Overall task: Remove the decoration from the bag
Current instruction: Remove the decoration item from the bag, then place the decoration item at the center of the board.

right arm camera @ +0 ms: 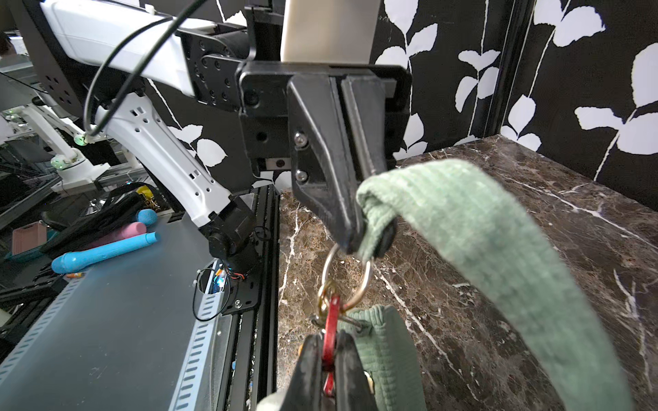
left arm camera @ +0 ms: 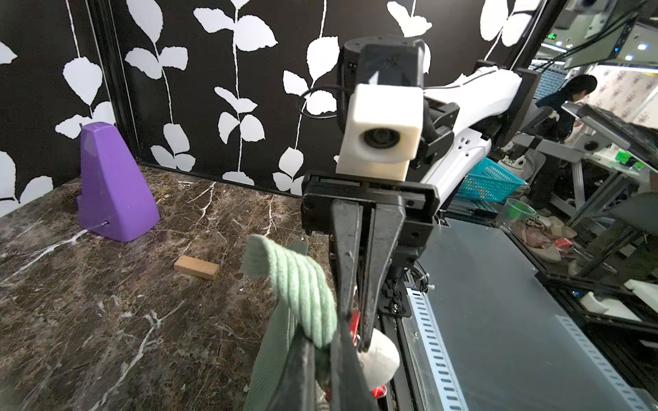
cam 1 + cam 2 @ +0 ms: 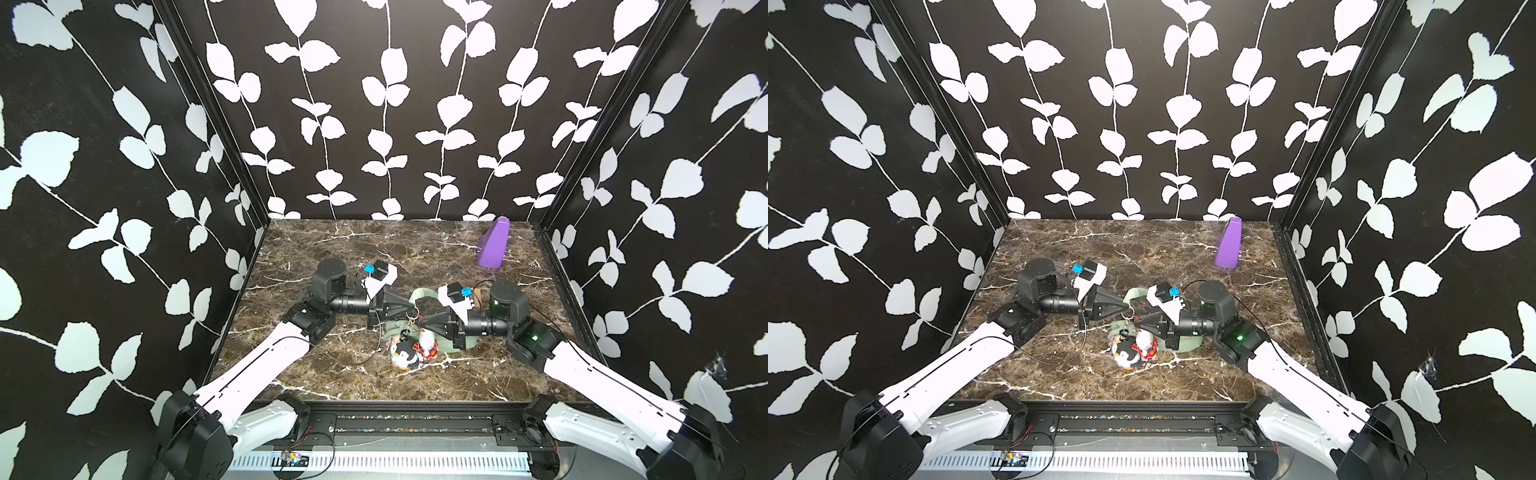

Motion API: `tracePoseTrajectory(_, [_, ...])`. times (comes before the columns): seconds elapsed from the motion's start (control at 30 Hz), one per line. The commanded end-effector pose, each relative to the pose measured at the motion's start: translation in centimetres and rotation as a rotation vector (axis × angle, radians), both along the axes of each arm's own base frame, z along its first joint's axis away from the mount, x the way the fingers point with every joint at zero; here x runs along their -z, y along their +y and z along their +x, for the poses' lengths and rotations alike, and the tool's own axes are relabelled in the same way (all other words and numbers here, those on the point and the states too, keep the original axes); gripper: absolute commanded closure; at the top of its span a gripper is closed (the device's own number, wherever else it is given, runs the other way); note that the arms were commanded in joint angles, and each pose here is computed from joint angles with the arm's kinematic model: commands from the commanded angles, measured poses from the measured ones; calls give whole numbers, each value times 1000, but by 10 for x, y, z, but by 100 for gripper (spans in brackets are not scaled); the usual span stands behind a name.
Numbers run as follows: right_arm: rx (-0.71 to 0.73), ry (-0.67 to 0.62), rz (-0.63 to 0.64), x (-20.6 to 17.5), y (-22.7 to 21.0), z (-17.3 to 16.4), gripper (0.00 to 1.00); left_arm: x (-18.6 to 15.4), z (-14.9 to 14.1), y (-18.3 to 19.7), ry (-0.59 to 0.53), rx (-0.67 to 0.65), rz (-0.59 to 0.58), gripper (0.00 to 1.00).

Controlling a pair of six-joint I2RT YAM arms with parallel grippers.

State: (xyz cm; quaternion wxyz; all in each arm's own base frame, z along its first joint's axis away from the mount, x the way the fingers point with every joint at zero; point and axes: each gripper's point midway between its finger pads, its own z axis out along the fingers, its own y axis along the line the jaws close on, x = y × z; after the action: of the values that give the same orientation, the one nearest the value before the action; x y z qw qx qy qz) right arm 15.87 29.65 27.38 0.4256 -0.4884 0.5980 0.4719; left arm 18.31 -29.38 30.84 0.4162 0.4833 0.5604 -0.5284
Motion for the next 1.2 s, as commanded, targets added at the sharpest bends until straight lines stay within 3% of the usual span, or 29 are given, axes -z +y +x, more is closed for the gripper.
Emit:
tracePoseTrajectory(0.0, [-6, -46, 56, -23, 1, -2, 100, -6, 7, -4, 6, -31, -34, 100])
tracePoseTrajectory(0.43, [37, -75, 75, -34, -5, 0, 100, 28, 19, -6, 30, -83, 52, 100])
tracePoseTrajectory(0.73, [138, -120, 72, -36, -18, 6, 100, 31, 30, -3, 29, -160, 57, 100])
tracePoseTrajectory(0.9, [229, -121, 16, -33, -26, 17, 100, 27, 55, 11, 29, -370, 87, 100])
tracePoseTrajectory(1.07, [399, -99, -91, -28, -49, 33, 100, 19, 89, 49, 52, -696, 154, 100])
tracePoseTrajectory(1.17, [550, -107, -159, -28, -71, 49, 100, 6, 93, 65, 46, -789, 148, 100])
